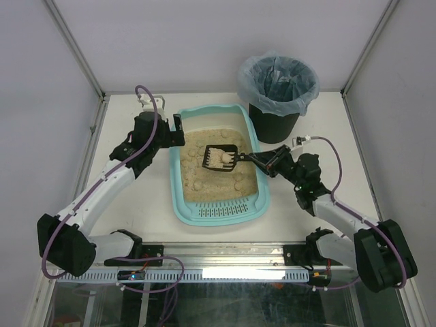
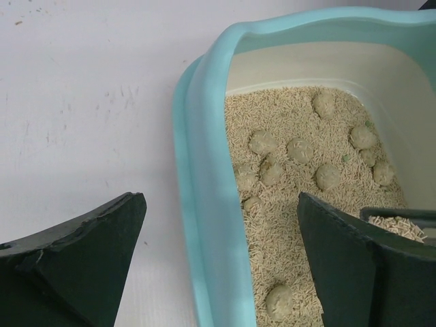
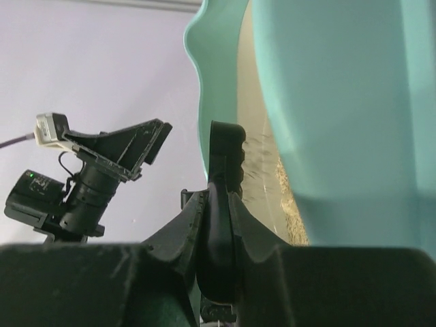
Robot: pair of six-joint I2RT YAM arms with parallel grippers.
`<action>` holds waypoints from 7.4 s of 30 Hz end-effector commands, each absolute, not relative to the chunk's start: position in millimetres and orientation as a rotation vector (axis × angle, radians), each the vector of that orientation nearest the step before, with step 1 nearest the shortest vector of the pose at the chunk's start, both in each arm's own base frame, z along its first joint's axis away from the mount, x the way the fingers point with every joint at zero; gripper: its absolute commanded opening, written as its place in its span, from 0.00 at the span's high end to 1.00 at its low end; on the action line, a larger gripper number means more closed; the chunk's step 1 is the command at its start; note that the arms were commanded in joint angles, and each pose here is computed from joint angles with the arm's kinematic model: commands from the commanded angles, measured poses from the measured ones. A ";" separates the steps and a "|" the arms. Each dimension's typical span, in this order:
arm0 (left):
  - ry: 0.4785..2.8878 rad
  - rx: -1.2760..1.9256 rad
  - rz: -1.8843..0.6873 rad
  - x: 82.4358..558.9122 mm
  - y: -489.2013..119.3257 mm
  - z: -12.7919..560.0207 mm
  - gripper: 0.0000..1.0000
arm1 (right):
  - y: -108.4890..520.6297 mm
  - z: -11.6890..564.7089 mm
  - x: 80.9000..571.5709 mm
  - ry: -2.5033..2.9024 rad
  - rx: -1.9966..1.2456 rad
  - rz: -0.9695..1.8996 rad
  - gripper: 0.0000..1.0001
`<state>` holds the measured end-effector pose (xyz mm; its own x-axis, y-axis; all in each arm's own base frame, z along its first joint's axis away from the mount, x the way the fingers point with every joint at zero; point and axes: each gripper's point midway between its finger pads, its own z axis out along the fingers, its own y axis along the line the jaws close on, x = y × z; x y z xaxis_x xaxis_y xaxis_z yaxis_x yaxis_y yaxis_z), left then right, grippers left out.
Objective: Clean the litter box
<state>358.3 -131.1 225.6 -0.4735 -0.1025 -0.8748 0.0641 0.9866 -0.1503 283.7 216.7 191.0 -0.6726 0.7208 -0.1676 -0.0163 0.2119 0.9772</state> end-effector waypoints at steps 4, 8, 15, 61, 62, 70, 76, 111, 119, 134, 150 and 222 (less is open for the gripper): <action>1.941 -0.060 -0.241 361.2 -128.0 253.6 0.01 | 224.4 241.1 281.3 1.702 0.543 1.678 1.00; 1.945 -0.049 -0.246 362.8 -130.1 253.7 0.01 | 189.8 223.6 291.9 1.679 0.697 1.604 1.00; 1.962 -0.039 -0.221 363.5 -128.0 249.6 0.01 | 193.6 216.6 290.0 1.701 0.700 1.607 1.00; 2.011 -0.017 -0.179 363.0 -125.3 236.4 0.02 | 200.9 232.9 282.6 1.716 0.616 1.520 1.00; 2.008 -0.021 -0.176 361.9 -124.1 236.7 0.02 | 203.0 238.2 283.1 1.712 0.607 1.527 1.00; 2.009 -0.026 -0.158 361.0 -120.8 237.1 0.02 | 209.0 244.7 290.9 1.746 0.621 1.520 1.00; 1.999 -0.039 -0.129 361.1 -115.6 239.3 0.02 | 201.5 242.0 290.8 1.733 0.635 1.507 1.00; 2.016 -0.027 -0.083 361.1 -110.3 237.0 0.04 | 188.9 382.2 331.3 1.545 0.579 1.515 1.00; 2.018 -0.029 -0.065 360.5 -107.2 237.6 0.04 | 145.2 423.3 368.1 1.494 0.484 1.354 1.00; 2.059 0.004 -0.116 362.5 -119.5 228.7 0.03 | 31.3 419.8 443.8 1.483 0.427 0.737 1.00; 2.112 0.039 -0.124 363.6 -125.7 216.2 0.03 | 24.1 430.7 458.8 1.280 0.052 0.422 1.00; 2.156 0.082 -0.160 362.1 -134.7 208.1 0.11 | 240.5 280.0 359.0 2.285 -0.196 0.158 1.00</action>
<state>352.5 -130.3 180.6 -0.6149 0.0074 -0.7886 0.0954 0.9933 -0.0650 345.8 251.1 277.3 -0.6873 -0.0089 -0.7263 -0.2333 0.9497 0.2091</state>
